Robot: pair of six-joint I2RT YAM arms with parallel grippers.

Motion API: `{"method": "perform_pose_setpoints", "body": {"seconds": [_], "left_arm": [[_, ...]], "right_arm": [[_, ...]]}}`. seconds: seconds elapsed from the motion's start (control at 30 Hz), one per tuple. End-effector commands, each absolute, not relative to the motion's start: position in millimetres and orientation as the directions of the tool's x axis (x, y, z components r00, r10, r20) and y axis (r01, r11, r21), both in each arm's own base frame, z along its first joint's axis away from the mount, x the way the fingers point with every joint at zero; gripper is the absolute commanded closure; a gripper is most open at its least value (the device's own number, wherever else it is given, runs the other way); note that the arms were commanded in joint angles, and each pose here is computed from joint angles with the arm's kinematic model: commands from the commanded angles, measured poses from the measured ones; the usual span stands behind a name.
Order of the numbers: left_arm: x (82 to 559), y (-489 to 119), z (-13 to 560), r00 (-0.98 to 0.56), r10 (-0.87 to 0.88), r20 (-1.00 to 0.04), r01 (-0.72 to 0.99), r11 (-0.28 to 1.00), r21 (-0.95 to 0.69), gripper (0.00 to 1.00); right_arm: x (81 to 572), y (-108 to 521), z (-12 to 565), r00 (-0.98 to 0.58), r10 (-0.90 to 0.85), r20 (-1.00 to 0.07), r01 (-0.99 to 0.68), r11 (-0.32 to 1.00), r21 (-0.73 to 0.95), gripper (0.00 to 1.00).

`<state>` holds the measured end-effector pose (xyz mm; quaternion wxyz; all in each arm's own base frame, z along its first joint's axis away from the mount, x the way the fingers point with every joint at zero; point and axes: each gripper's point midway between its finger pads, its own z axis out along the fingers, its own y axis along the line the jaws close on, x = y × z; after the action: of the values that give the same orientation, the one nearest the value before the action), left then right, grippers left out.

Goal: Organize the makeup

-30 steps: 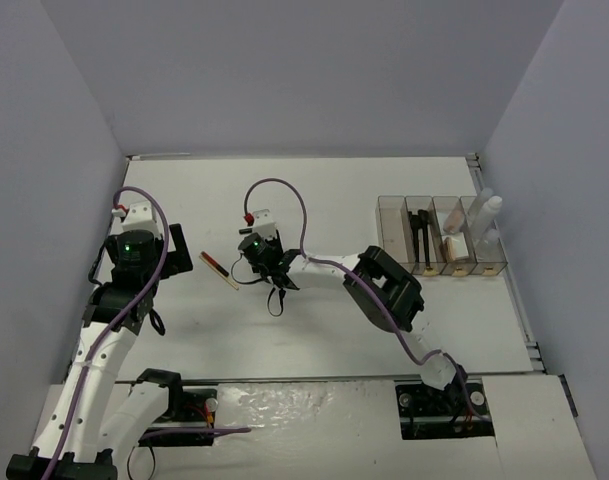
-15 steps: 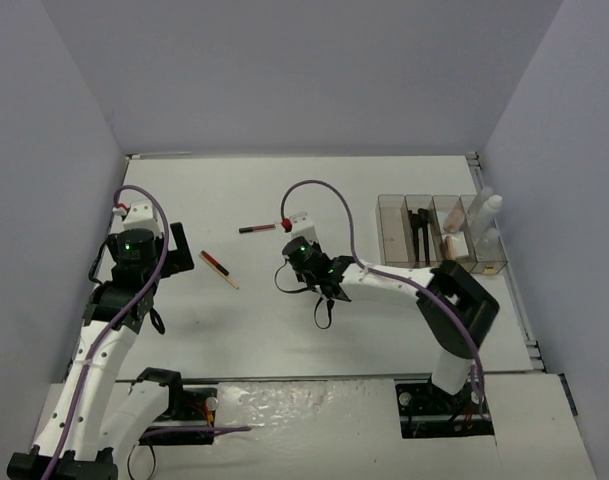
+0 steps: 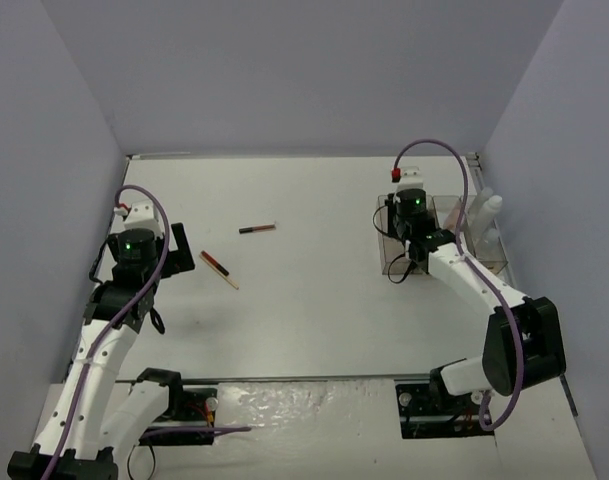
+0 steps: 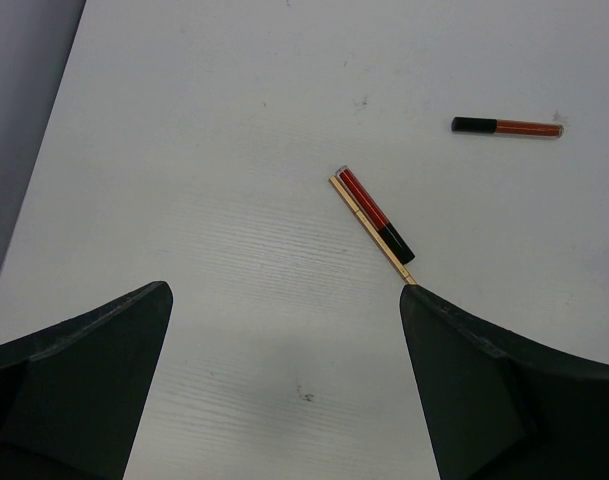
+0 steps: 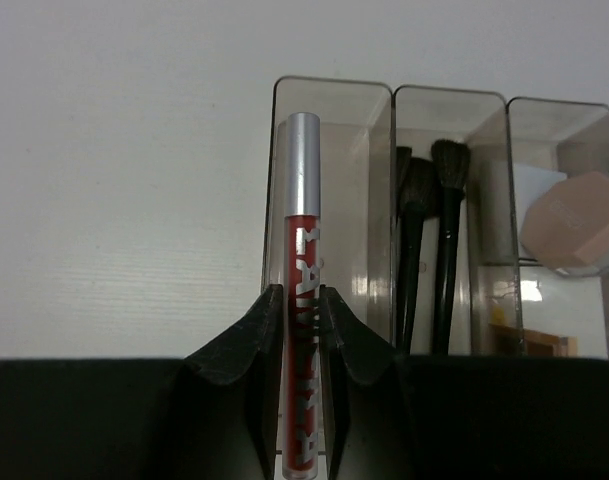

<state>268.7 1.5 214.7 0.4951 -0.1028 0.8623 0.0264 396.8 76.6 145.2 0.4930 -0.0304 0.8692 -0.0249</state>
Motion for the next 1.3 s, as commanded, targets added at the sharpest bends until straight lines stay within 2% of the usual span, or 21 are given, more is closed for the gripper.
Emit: {"method": "perform_pose_setpoints", "body": {"seconds": [0.0, 0.07, 0.17, 0.33, 0.43, 0.47, 0.63, 0.73, 0.83, 1.0, 1.27], "left_arm": [[278.1, 2.5, 231.5, -0.428, -0.16, -0.889, -0.205, 0.976, -0.076, 0.03], [277.4, 3.1, 231.0, -0.428, -0.158, -0.89, -0.206, 0.976, -0.074, 0.03], [277.7, 3.1, 231.4, -0.426, -0.157, -0.891, -0.205, 0.976, -0.074, 0.03], [278.7, 2.2, 231.0, -0.431, -0.156, -0.889, -0.2, 0.977, -0.074, 0.03], [278.6, 1.9, 230.9, -0.432, -0.156, -0.889, -0.198, 0.977, -0.075, 0.03], [278.6, 1.9, 230.9, -0.432, -0.156, -0.889, -0.198, 0.977, -0.075, 0.03], [279.7, 2.2, 230.2, -0.436, -0.156, -0.886, -0.198, 0.977, -0.074, 0.03], [280.3, 2.7, 228.1, -0.441, -0.155, -0.884, -0.2, 0.977, -0.071, 0.03], [280.2, 3.9, 227.0, -0.444, -0.151, -0.883, -0.204, 0.977, -0.065, 0.03], [280.4, 5.4, 224.1, -0.451, -0.149, -0.88, -0.21, 0.976, -0.057, 0.03], [281.9, 4.7, 222.0, -0.459, -0.151, -0.875, -0.209, 0.976, -0.059, 0.03]], "right_arm": [[416.2, 75.8, 118.4, -0.523, -0.112, -0.845, -0.133, 0.99, -0.049, 1.0], [420.9, 65.5, 102.7, -0.545, -0.112, -0.831, -0.114, 0.992, -0.06, 1.0], [426.4, 60.2, 92.7, -0.556, -0.101, -0.825, -0.099, 0.994, -0.055, 0.92], [427.1, 75.1, 98.0, -0.547, -0.119, -0.829, -0.163, 0.986, -0.034, 0.45], [427.9, 94.0, 123.5, -0.502, -0.159, -0.85, -0.217, 0.975, -0.054, 0.28], [427.9, 93.8, 128.3, -0.49, -0.17, -0.855, -0.222, 0.973, -0.066, 0.28], [427.2, 189.1, 166.0, -0.329, -0.299, -0.896, -0.569, 0.819, -0.064, 0.16], [426.8, 232.2, 164.2, -0.283, -0.353, -0.892, -0.715, 0.697, -0.049, 0.01], [430.0, 279.4, 158.4, -0.231, -0.399, -0.887, -0.817, 0.575, -0.046, 0.0], [438.9, 336.0, 135.2, -0.167, -0.469, -0.868, -0.896, 0.44, -0.065, 0.0], [448.9, 393.7, 102.8, -0.097, -0.52, -0.849, -0.935, 0.341, -0.102, 0.02]]}}
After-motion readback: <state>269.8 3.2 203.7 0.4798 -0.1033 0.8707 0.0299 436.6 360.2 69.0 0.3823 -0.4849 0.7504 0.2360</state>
